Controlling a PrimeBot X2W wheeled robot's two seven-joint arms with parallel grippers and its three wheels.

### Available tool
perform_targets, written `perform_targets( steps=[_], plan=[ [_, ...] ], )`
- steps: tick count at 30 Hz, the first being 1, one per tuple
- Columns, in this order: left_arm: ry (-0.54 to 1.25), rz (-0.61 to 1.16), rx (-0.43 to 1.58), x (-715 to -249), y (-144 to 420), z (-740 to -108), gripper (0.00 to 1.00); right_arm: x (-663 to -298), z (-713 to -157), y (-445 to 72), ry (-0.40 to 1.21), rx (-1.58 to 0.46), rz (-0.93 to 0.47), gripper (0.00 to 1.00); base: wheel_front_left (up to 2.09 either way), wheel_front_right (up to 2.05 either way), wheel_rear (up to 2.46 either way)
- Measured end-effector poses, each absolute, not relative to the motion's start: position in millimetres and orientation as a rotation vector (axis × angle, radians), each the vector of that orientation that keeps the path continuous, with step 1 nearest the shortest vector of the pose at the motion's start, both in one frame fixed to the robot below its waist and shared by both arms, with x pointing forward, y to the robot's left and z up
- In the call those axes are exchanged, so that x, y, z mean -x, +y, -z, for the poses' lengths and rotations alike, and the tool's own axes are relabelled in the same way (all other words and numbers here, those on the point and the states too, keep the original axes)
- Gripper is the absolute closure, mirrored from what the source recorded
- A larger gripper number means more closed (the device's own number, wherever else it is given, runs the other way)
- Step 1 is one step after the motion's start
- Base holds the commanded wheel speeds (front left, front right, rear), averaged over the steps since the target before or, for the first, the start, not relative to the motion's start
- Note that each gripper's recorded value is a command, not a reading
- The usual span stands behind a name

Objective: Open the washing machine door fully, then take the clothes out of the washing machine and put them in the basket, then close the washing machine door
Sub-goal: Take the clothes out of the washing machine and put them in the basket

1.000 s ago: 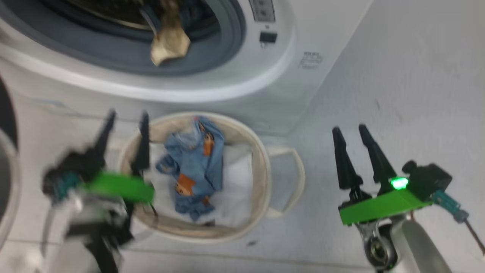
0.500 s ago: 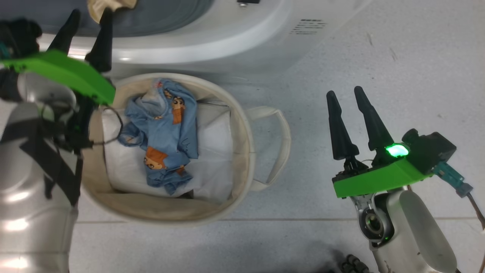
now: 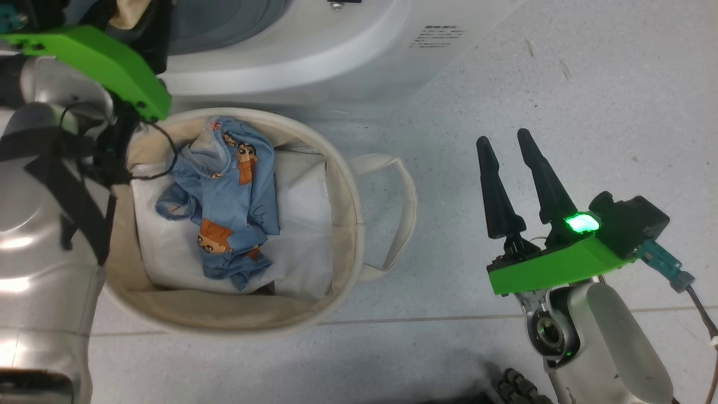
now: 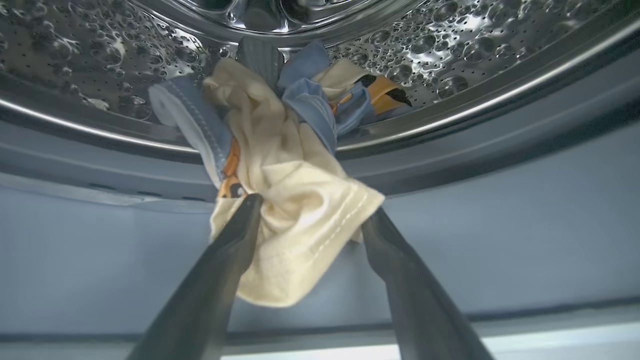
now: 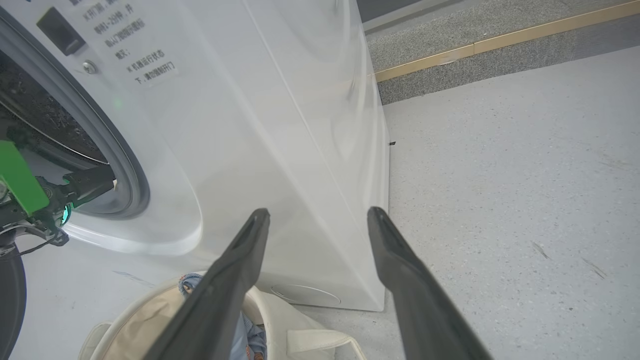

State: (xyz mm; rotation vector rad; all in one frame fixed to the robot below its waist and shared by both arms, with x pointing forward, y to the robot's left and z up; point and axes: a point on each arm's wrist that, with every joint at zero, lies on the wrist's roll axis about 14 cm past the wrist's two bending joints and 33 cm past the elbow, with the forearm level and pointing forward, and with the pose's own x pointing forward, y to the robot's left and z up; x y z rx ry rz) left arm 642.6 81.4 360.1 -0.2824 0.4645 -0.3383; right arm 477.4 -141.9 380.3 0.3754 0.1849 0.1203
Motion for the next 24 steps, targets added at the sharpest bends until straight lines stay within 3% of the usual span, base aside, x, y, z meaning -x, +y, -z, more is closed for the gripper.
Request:
perform_targets(
  steps=[7,8,9,24],
  plan=[
    [0.435,0.370,0.238,-653.0,62.6,-357.5,0.00,-479.0,-374.8,-139.5,0.195,-0.376,-0.127,0.00,0.00,0.00,0.00],
    [0.430,0.370,0.241,-654.6,61.1,-356.7,0.94,-480.8,-375.0,-139.4,0.192,-0.376,-0.128,0.00,0.00,0.00,0.00],
    [0.426,0.372,0.234,-655.8,59.8,-355.7,1.00,-482.7,-375.4,-139.3,0.189,-0.375,-0.130,0.00,0.00,0.00,0.00],
    [0.118,0.313,0.261,-646.5,85.4,-420.8,1.00,-489.5,-408.9,-136.1,0.109,-0.372,-0.149,0.00,0.00,0.00,0.00]
  ],
)
